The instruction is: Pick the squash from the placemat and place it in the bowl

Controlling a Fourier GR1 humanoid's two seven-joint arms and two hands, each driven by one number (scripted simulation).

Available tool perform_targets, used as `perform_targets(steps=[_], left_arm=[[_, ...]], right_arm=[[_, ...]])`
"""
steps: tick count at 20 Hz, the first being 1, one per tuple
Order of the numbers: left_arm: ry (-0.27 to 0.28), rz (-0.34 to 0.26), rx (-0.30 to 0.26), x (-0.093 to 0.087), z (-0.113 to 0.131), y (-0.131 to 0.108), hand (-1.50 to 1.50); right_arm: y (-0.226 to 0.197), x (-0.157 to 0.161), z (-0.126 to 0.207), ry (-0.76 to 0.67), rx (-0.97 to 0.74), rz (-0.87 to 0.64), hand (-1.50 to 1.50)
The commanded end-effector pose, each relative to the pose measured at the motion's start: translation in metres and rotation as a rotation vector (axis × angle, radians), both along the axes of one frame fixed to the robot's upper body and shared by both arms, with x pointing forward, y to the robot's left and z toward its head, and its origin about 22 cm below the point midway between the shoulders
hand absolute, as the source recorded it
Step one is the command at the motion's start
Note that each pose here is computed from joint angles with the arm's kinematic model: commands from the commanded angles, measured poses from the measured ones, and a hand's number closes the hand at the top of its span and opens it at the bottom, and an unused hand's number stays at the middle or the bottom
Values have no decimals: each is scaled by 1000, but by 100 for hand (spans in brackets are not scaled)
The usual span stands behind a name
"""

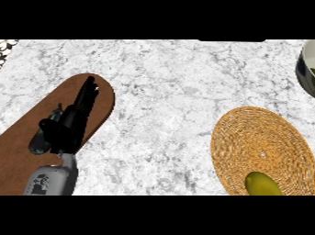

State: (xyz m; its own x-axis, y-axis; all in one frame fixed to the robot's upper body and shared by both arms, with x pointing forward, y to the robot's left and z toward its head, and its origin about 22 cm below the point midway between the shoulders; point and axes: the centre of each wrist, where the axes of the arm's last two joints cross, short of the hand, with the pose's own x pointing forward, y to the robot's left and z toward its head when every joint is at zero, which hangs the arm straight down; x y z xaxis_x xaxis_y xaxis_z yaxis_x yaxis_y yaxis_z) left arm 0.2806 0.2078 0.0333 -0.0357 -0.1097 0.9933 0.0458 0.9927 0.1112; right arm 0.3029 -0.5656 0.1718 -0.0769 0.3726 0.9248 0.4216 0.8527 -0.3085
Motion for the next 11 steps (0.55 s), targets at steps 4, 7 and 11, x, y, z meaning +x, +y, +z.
perform_targets(steps=[4, 7, 11], left_arm=[[8, -15, 11, -9, -13, 20, 0], [-10, 8, -8, -4, -8, 15, 0], [-2, -10, 9, -3, 7, 4, 0]], right_arm=[[-26, -37, -3, -37, 76, 81, -150], [-25, -44, -30, -8, 62, 115, -150], [-32, -53, -23, 6, 43, 112, -150]])
